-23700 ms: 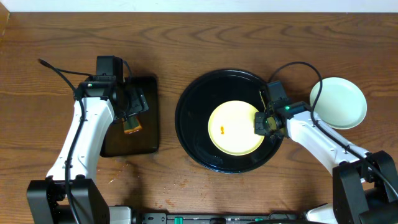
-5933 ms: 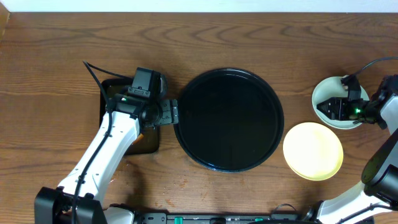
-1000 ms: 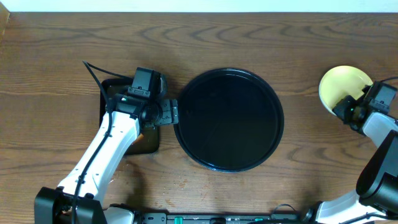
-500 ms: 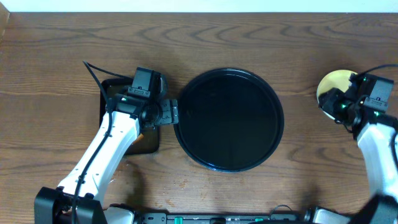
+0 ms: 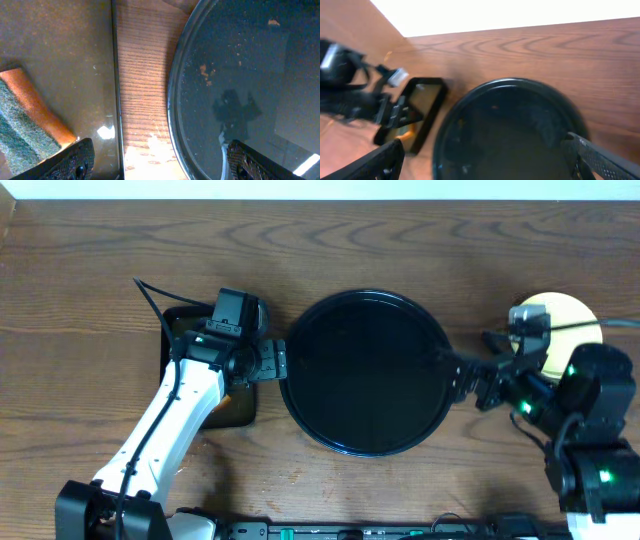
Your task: Clean dirty plates on tray and stack at the side
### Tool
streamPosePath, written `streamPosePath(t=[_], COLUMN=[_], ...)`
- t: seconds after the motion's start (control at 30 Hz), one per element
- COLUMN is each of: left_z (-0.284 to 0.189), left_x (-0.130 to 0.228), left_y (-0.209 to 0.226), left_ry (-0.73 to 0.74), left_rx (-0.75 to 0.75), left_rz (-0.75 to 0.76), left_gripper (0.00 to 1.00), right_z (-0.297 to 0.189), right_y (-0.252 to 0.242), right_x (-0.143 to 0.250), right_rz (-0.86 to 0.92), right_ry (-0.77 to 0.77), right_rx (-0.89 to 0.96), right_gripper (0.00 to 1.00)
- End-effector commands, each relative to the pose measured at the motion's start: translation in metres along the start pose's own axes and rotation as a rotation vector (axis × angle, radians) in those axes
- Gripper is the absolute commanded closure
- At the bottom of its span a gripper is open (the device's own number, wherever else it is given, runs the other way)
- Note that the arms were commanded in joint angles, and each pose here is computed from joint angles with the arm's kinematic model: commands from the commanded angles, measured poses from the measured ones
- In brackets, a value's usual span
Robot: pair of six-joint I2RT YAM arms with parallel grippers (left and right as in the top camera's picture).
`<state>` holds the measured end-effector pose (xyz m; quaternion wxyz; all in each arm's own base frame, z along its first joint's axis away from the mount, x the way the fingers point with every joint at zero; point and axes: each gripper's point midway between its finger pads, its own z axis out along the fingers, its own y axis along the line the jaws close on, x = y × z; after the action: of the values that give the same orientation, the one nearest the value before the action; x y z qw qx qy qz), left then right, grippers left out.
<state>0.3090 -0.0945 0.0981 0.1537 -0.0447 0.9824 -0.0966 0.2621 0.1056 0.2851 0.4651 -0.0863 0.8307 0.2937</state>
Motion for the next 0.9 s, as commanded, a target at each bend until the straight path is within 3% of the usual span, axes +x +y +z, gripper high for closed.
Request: streamPosePath(t=[0.0,0.27,0.4,0.5,0.87], left_z=[-0.002,-0.002,-0.002,-0.002,-0.002], left_x=[-0.005,-0.005,-0.005,-0.005,-0.005], left_y=[0.0,0.0,0.0,0.0,0.0], left_ry=[-0.011,-0.011,-0.011,-0.011,-0.011], left_rx=[-0.009,-0.009,-0.009,-0.009,-0.009], left_rz=[0.008,0.008,0.008,0.008,0.008], left_gripper=[0.14,0.14,0.14,0.14,0.14], right_z=[-0.007,-0.013,-0.02,-0.019,-0.015], right_y=[0.012,-0.008,-0.037,-0.046,-0.076], right_x=[0.003,0.037,0.024,0.026,0.105], right_rz=[0.017,0.07,-0.022,-0.117,-0.183], right_ry=[0.0,0.112,-0.017,-0.1,-0.251], right_rx=[-0.031,0.087,0.263,0.292,0.323], right_gripper=[0.01,0.01,0.01,0.01,0.01])
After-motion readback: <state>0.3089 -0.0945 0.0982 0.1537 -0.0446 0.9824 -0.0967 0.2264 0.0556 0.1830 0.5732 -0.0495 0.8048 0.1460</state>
